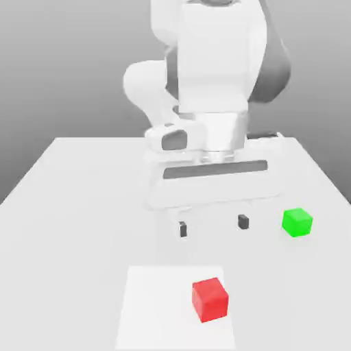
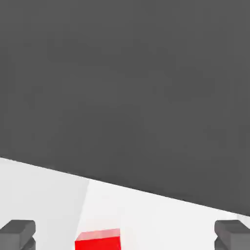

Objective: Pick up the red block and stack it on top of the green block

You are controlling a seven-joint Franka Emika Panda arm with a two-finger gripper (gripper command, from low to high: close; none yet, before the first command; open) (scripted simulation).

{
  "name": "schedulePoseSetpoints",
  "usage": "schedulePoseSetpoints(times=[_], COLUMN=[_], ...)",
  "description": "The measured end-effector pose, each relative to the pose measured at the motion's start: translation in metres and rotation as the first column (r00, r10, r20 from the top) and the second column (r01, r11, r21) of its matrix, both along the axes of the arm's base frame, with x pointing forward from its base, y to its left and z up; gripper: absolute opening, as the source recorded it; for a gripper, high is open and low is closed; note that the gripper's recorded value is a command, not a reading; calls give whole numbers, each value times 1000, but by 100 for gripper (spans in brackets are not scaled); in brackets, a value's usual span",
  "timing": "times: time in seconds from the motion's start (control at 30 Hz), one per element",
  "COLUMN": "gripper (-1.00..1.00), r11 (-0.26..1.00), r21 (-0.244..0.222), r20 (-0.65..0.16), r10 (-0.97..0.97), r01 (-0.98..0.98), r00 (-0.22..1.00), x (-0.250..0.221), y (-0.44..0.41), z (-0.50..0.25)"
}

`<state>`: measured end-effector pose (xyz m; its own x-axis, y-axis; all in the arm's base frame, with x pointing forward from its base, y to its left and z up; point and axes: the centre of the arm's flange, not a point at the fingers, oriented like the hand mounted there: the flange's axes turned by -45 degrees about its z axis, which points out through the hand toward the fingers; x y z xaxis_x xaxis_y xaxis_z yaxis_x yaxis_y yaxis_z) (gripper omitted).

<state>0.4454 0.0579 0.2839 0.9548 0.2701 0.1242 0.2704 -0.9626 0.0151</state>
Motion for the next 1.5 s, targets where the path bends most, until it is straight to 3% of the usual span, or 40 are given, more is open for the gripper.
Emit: schedulePoseSetpoints(times=[0.13, 0.3, 0.33, 0.57, 0.77, 1.0, 1.23, 1.5], gripper=[0, 0, -100, -100, -100, -100, -100, -100], r11=[999, 999, 999, 999, 998, 980, 962, 959], r21=[-17, -19, -19, -20, -17, 19, -10, -23], r20=[-109, -123, -123, -124, -124, -132, -128, -118], r10=[44, 48, 48, 48, 52, 201, 268, 278], r01=[-46, -50, -50, -51, -54, -200, -271, -282], r00=[993, 991, 991, 991, 991, 971, 955, 953], x=[-24, -27, -28, -28, -30, -136, -274, -292], y=[5, 5, 4, 5, 11, 175, 244, 249], z=[-72, -131, -137, -137, -79, -49, -37, -94])
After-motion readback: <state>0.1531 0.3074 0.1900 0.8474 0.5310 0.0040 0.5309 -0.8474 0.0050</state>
